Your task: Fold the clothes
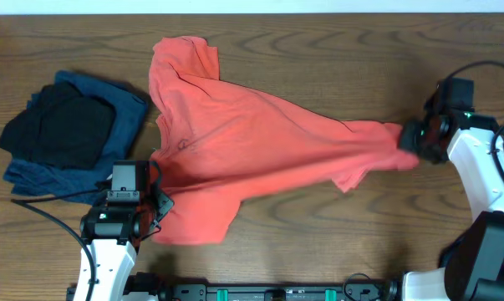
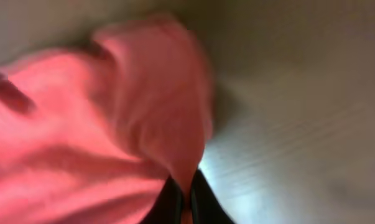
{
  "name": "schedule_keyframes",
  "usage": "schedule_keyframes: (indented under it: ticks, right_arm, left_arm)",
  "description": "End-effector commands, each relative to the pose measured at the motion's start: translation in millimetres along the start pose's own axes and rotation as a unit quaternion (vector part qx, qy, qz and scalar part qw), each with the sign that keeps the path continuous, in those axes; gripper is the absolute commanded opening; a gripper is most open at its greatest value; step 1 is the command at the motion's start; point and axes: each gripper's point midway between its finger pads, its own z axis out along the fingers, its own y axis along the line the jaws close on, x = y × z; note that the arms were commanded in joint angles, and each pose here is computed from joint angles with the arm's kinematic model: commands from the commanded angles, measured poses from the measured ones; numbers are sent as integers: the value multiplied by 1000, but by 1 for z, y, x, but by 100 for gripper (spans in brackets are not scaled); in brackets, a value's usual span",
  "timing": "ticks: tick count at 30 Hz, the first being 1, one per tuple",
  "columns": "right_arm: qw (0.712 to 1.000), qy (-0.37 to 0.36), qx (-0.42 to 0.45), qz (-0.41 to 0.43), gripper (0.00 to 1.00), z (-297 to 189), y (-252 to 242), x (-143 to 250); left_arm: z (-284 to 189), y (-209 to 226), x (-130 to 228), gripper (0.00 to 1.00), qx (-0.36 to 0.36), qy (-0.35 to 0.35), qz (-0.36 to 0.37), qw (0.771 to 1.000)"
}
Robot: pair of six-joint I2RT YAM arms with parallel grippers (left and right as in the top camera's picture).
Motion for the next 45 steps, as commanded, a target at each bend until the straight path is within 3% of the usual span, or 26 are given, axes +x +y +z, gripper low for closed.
schedule_keyframes:
  ticks: [1,3,6,12,19,26,31,36,43,44,45]
  right_arm:
    - [997,-70,-10,-9,17,-3,9,-34]
    - [996,-74,-43,-34,28,-4,25,-36]
    - [997,-44,-29,-51,33,-2,27,-19]
    - [995,37,82,-40,34,-4,-14,24]
    - [988,105,109,-36,38,-1,-30,64]
    - [995,83,48,-29,40,39,-17,84]
    - [998,58,-15,-25,42,51,3,82]
    - [999,40,-24,-22,43,56,6,78]
    - [999,45,-15,-4,33,62,0,89]
    - [999,45,-15,-2,29,62,0,89]
    - [999,45,-15,-3,17,62,0,89]
  left_arm:
    - [0,3,-6,6,-8,-14,5,1000]
    - [0,3,-6,6,-8,-14,5,1000]
    - [1,3,-6,6,-9,-13,5,1000]
    - [1,3,-6,6,-9,-13,5,1000]
    - [1,2,-6,6,-8,-14,5,1000]
    - [1,2,-6,6,-8,-14,5,1000]
    - [1,2,-6,6,-8,-14,5,1000]
    - [1,2,-6,6,-8,-14,5,1000]
    - [1,2,-6,6,-8,-14,5,1000]
    - [1,2,-6,6,-8,-14,5,1000]
    - [1,2,-6,6,-8,-14,5,1000]
